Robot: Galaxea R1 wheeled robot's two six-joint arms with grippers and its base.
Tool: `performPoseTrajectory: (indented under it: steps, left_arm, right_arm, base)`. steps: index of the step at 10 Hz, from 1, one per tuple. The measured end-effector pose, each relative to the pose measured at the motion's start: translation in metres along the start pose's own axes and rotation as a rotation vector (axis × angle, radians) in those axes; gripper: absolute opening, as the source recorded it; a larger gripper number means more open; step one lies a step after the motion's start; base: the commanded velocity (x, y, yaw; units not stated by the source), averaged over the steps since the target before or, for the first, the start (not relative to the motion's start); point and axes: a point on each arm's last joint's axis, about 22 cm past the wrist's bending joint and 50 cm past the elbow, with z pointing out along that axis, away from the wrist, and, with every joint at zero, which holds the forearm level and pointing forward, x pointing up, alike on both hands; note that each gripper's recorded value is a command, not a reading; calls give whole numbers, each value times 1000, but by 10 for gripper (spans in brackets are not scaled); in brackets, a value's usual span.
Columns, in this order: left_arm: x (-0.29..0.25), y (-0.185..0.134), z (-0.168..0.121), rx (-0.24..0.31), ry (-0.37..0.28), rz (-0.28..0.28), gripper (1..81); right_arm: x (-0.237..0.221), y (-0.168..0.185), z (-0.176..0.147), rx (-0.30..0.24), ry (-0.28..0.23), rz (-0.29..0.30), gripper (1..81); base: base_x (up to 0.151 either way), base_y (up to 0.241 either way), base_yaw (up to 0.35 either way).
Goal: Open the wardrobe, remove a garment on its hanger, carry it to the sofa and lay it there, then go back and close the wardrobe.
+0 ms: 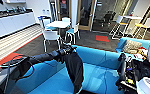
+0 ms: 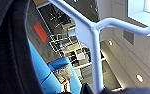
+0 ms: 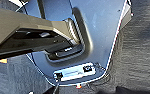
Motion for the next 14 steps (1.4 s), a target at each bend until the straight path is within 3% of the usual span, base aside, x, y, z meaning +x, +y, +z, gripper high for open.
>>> performPoseTrajectory:
  steps: [3,6,10,14]
  left_arm:
    - [46,-54,-28,97,99,-11,10]
    - [53,-127,-74,206,139,-23,10]
    - [56,-195,-136,323,150,42,10]
    - [1,-265,-179,421,76,78,10]
  right_arm:
    - [0,0,0,0,0,0,811]
    - [0,-5,2,7,0,1,811]
    - [-1,-5,2,6,-1,1,811]
    - [-1,-6,2,8,-1,1,811]
  base:
    - [0,0,0]
    - [0,0,0]
    - [0,0,0]
    - [0,0,0]
